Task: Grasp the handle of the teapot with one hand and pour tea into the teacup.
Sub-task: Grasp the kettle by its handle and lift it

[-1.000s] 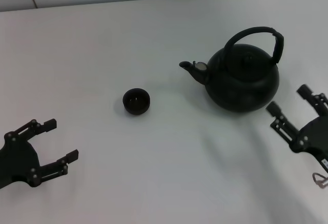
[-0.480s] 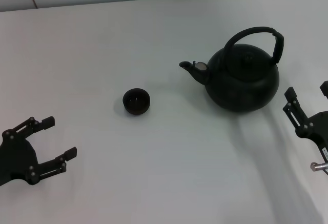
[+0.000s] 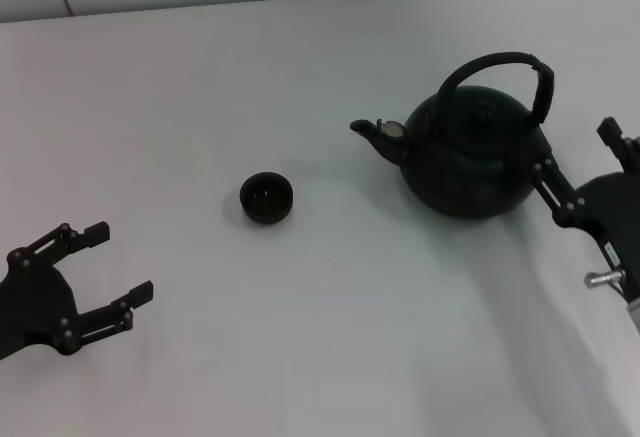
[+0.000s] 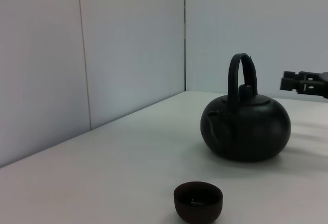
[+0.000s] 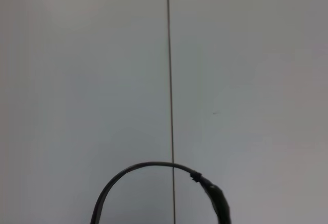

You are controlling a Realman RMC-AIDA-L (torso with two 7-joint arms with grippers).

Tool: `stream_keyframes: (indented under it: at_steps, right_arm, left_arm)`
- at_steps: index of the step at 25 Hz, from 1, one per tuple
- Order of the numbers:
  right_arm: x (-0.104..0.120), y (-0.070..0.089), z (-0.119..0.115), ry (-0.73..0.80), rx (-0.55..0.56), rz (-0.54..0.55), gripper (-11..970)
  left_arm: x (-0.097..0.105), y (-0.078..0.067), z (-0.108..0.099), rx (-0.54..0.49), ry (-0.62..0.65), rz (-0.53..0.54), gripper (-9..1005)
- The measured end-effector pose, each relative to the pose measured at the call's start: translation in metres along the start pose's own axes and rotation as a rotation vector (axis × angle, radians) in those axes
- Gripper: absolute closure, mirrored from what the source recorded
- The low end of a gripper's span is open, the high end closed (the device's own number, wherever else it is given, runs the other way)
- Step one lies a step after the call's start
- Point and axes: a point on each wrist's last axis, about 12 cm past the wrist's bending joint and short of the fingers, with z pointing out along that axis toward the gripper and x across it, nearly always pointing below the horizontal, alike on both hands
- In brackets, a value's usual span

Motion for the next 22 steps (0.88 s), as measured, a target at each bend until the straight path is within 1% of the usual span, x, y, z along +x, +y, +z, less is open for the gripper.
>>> stream_keyframes:
  at_steps: [7,11,17,22]
  right_arm:
    - [-0.003,-0.008,0.023,-0.008,0.011,-0.029,185]
    - [-0.004,-0.011,0.03,-0.007,0.013,-0.038,185]
    - [-0.003,-0.012,0.048,0.021,0.007,-0.048,186]
    - [-0.003,-0.014,0.054,0.028,0.006,-0.058,186]
  left_arm:
    - [0.0,0.0,0.002,-0.003,-0.001,-0.007,133]
    - [-0.001,0.001,0.003,-0.013,-0.011,-0.008,132]
    - [-0.002,0.001,0.004,-0.017,-0.017,-0.01,133]
    - [-0.002,0.001,0.004,-0.022,-0.02,-0.011,133]
